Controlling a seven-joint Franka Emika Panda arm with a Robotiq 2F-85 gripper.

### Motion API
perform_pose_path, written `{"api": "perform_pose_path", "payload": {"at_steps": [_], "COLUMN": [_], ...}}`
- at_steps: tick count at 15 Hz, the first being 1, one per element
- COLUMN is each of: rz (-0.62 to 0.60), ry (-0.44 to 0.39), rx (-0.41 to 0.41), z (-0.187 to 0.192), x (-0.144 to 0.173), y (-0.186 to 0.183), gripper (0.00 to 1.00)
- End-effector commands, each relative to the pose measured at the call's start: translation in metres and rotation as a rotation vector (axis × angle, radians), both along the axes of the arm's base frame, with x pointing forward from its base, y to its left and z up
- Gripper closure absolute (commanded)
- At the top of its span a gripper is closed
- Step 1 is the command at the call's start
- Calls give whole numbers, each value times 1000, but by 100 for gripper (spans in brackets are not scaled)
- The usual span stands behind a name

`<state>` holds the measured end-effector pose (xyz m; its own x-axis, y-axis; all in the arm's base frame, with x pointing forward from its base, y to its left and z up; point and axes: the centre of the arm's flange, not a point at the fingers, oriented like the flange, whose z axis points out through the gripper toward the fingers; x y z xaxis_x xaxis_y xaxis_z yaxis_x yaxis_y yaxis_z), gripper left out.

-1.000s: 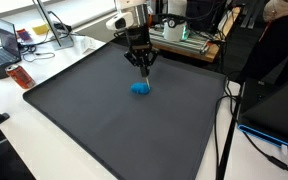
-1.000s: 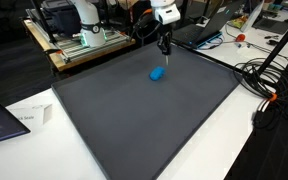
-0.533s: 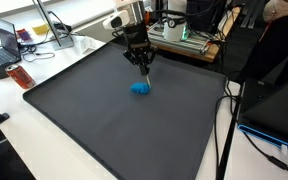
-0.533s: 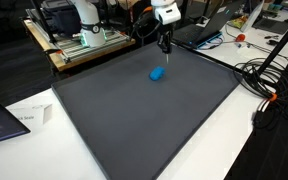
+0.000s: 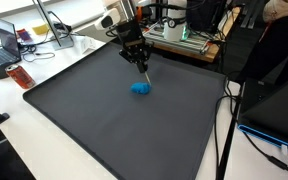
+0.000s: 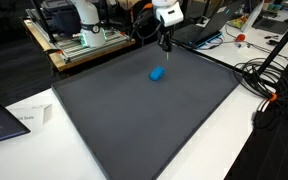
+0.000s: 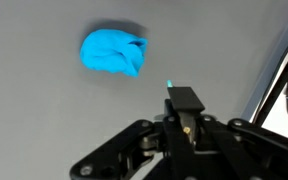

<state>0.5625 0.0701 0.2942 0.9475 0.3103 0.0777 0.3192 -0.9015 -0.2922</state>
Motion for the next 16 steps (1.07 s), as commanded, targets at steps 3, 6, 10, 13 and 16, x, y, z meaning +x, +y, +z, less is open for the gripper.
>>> {"api": "perform_pose_path", "payload": {"at_steps": [3,6,10,13,16], "rz": [64,99,140,147,135], "ry": [88,129,169,169,158], "rx": [116,164,233,316,347], "z": [-9,-22,-41,-50,-60], "x": [25,33,41,46,51], "y": [-16,-25,-41,-52,-56], "gripper": [97,97,97,97,97]}}
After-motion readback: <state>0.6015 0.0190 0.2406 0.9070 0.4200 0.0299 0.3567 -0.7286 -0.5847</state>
